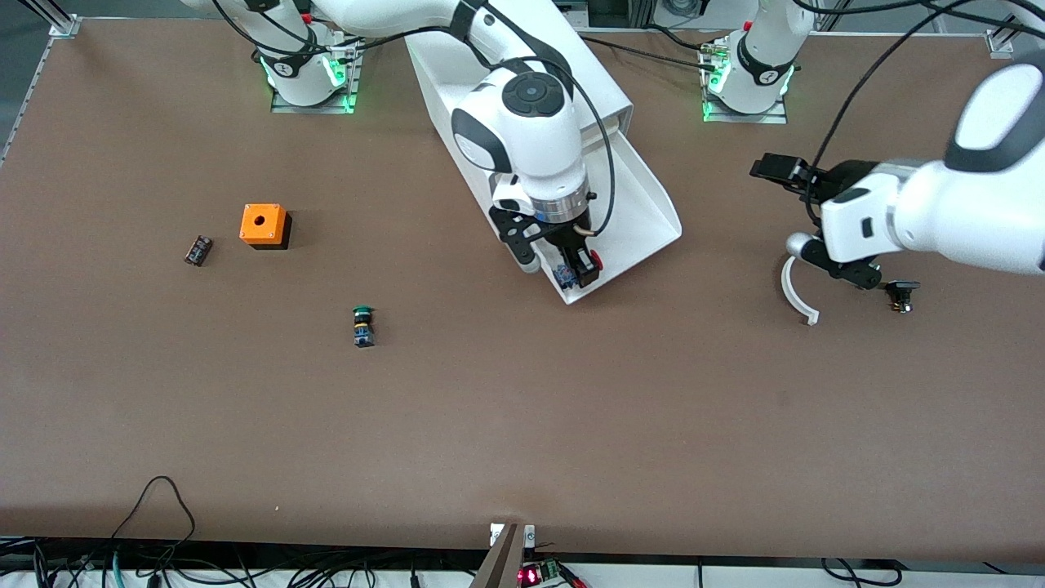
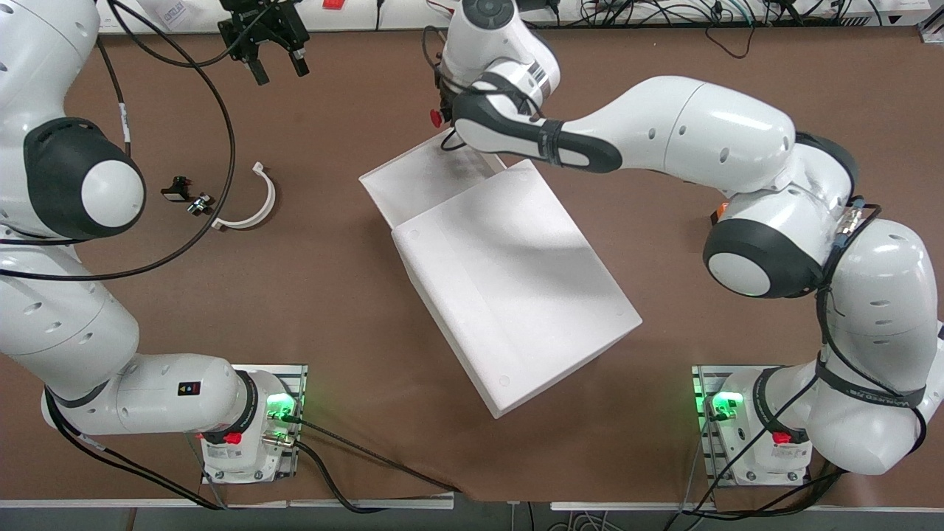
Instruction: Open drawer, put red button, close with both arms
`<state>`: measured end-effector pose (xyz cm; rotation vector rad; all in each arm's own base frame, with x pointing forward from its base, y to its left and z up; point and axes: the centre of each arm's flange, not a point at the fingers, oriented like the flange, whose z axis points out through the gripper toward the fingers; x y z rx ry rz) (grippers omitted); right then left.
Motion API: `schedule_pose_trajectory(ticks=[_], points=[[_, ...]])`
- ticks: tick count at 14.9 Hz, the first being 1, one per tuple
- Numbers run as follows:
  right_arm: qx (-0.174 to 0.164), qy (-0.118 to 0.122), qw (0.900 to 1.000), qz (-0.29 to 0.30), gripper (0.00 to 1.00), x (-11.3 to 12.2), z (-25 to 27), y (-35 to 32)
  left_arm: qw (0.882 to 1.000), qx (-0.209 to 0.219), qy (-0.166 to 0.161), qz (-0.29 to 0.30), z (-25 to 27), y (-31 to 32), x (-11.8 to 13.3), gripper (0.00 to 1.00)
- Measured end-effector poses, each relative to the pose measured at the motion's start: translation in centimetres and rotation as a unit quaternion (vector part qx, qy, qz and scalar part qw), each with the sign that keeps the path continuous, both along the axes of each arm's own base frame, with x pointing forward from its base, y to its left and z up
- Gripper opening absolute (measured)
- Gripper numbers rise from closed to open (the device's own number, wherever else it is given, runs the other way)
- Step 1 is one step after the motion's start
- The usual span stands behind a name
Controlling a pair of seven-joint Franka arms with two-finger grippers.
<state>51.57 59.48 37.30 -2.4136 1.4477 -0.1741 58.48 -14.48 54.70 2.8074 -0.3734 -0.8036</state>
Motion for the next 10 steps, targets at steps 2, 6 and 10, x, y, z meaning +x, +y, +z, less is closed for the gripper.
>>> schedule_pose_trajectory(ticks=[2,6,10], points=[[-0.004,0.000,1.000,-0.004,0.44,-1.0,-1.8,1.1,0.995,0.096,-0.039,-0.013,0.9,-3.2,-0.8,1.00],[-0.009,0.001,1.000,-0.006,0.44,-2.4,-3.3,2.4,0.985,0.123,-0.118,0.013,2.2,-2.6,1.4,1.00],[-0.011,-0.005,1.000,-0.005,0.44,-2.7,-3.9,2.8,0.983,0.117,-0.139,0.037,1.1,-0.6,3.4,1.00]])
